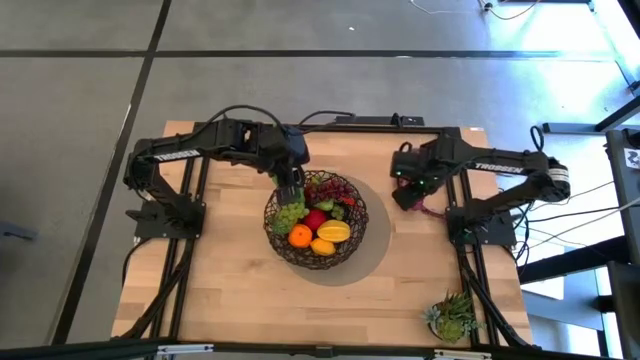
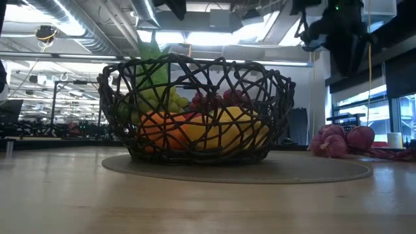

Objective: Build produce basket
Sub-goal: Put the purple garlic into the wire basket

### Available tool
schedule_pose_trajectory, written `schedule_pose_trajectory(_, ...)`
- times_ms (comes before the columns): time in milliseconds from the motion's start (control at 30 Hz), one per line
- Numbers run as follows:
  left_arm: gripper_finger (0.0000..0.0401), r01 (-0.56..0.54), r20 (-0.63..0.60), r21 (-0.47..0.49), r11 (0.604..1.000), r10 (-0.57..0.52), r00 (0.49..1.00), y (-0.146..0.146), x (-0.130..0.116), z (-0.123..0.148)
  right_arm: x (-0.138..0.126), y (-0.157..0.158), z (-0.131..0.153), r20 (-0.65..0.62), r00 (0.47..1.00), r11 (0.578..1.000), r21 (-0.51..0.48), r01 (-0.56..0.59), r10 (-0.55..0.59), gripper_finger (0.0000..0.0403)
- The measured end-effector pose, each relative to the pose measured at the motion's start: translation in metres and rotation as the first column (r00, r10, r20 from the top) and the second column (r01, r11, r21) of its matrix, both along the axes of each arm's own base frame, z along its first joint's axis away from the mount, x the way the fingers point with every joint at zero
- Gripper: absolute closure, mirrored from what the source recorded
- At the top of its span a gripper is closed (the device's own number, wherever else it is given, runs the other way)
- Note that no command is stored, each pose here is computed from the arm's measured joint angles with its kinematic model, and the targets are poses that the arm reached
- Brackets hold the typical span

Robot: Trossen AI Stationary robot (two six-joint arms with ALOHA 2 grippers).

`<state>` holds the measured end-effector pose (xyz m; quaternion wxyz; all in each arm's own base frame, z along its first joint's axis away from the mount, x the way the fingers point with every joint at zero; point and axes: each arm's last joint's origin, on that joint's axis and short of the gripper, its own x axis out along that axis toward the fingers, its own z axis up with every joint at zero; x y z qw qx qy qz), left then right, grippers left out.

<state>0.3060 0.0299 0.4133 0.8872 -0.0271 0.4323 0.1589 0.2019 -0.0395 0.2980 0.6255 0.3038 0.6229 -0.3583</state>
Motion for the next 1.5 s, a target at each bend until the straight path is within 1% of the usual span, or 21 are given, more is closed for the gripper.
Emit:
schedule_pose_trajectory(67,0.0289,-0.006,0.001,-0.001,1.000,0.006,1.000,0.001,0.000,0.000,-0.007,-0.002,-0.010,0.018,1.000,1.000,-0.004,0.000,0.000,0.0247)
schedule_pose_trajectory(133,0.0289,-0.013,0.006,-0.001,1.000,0.013,1.000,0.003,0.000,0.000,-0.014,-0.004,-0.021,0.019,0.999,1.000,-0.007,-0.030,0.031,0.0247)
schedule_pose_trajectory(233,0.0289,-0.021,0.020,0.000,1.000,0.021,1.000,0.006,0.001,0.001,-0.024,-0.003,-0.039,-0.035,0.997,0.998,0.010,-0.061,0.061,0.0247)
schedule_pose_trajectory(367,0.0289,-0.047,0.026,-0.009,0.999,0.048,0.999,0.010,0.000,0.001,-0.033,0.000,-0.064,-0.097,0.988,0.989,0.090,-0.114,0.122,0.0247)
schedule_pose_trajectory(500,0.0289,-0.067,0.028,-0.014,0.998,0.067,0.997,0.014,0.000,0.001,-0.039,0.002,-0.086,-0.116,0.975,0.976,0.130,-0.177,0.192,0.0247)
schedule_pose_trajectory(567,0.0289,-0.074,0.028,-0.015,0.997,0.074,0.997,0.016,0.000,0.001,-0.041,0.002,-0.094,-0.116,0.963,0.964,0.139,-0.225,0.241,0.0247)
schedule_pose_trajectory(700,0.0289,-0.084,0.029,-0.016,0.996,0.084,0.996,0.019,-0.001,0.001,-0.048,0.004,-0.106,-0.132,0.925,0.926,0.182,-0.331,0.356,0.0247)
schedule_pose_trajectory(833,0.0289,-0.085,0.035,-0.015,0.996,0.085,0.996,0.019,0.000,0.002,-0.052,0.004,-0.118,-0.118,0.905,0.902,0.207,-0.380,0.408,0.0247)
schedule_pose_trajectory(967,0.0289,-0.085,0.035,-0.016,0.996,0.085,0.996,0.019,0.000,0.002,-0.056,0.001,-0.130,-0.082,0.919,0.902,0.243,-0.357,0.386,0.0247)
schedule_pose_trajectory(1067,0.0289,-0.085,0.035,-0.015,0.996,0.085,0.996,0.019,0.000,0.002,-0.060,-0.002,-0.138,-0.082,0.930,0.913,0.238,-0.332,0.359,0.0247)
schedule_pose_trajectory(1167,0.0289,-0.085,0.035,-0.015,0.996,0.085,0.996,0.019,0.000,0.002,-0.060,-0.006,-0.139,-0.077,0.942,0.924,0.235,-0.301,0.326,0.0247)
schedule_pose_trajectory(1300,0.0289,-0.099,0.039,-0.027,0.995,0.100,0.994,0.019,0.000,0.002,-0.061,-0.012,-0.139,-0.105,0.964,0.957,0.188,-0.223,0.245,0.0247)
schedule_pose_trajectory(1500,0.0289,-0.102,0.040,-0.030,0.994,0.103,0.994,0.019,0.000,0.002,-0.051,-0.022,-0.146,-0.037,0.981,0.972,0.146,-0.184,0.192,0.0247)
